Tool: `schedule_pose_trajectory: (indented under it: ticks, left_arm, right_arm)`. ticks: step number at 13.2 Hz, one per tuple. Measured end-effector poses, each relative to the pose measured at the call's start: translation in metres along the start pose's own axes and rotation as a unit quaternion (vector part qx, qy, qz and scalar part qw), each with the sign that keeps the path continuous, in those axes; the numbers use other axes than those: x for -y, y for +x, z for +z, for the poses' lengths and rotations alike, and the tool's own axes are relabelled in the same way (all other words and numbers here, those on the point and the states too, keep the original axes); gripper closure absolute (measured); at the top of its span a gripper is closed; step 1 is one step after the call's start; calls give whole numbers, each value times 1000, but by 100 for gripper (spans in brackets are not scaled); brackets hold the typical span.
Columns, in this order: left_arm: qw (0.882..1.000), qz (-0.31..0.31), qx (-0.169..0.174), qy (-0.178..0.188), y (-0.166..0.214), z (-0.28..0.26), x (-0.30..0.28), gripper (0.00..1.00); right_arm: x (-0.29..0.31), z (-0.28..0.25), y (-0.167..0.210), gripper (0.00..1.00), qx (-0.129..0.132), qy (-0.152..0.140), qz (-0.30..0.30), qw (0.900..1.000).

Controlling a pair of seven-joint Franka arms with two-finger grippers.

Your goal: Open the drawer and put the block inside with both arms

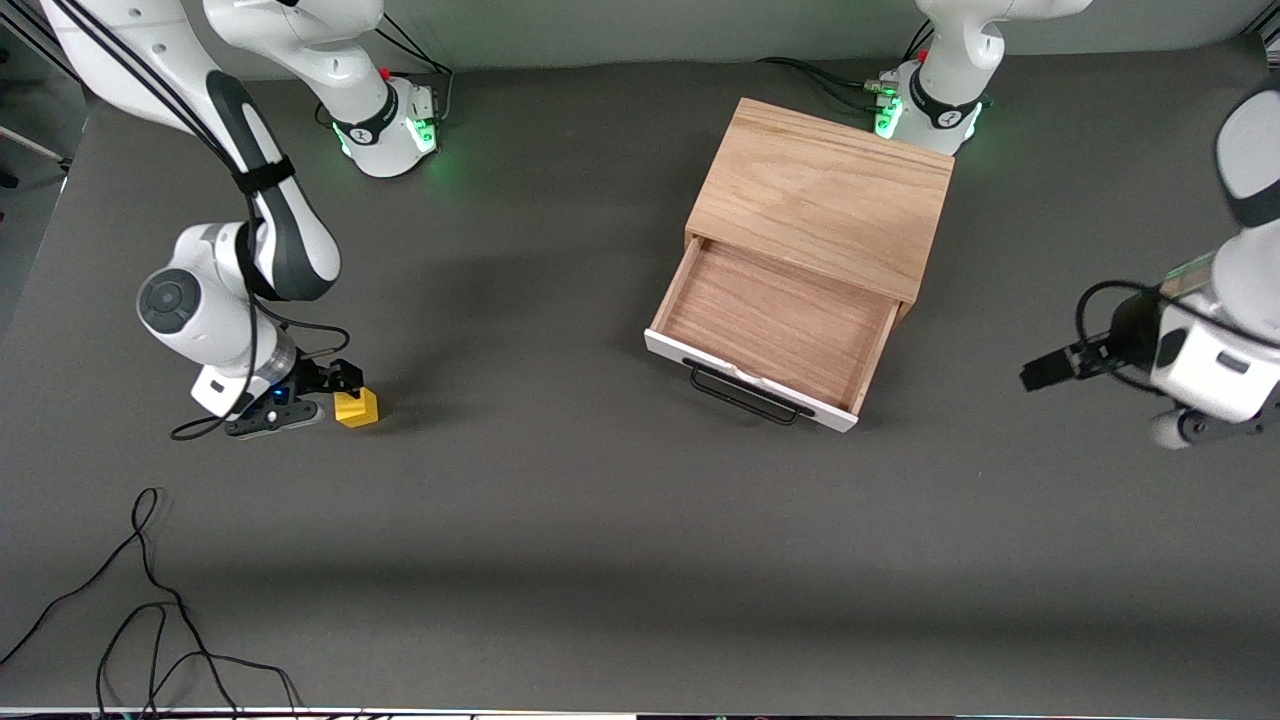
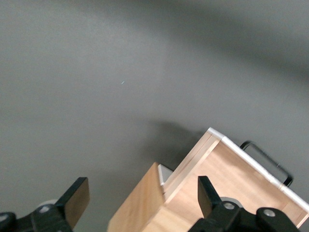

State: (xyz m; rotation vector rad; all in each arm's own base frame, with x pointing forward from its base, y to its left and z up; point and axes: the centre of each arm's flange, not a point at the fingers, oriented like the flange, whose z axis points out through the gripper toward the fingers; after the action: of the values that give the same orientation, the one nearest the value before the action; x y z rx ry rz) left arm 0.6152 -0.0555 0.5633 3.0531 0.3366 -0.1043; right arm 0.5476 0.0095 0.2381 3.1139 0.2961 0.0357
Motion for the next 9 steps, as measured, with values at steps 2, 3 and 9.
schedule_pose_trajectory:
  ticks: [2,3,9]
  left_arm:
    - [999,44,0,13,-14,-3,10,0]
    - [998,67,-1,19,-21,-4,13,0]
    - [992,124,-22,24,-42,-12,35,0]
  right_arm:
    - [-1,22,-1,0,3,7,7,1000]
    - [-1,29,-2,0,2,7,9,1000]
    - [-1,46,-3,16,3,5,9,1000]
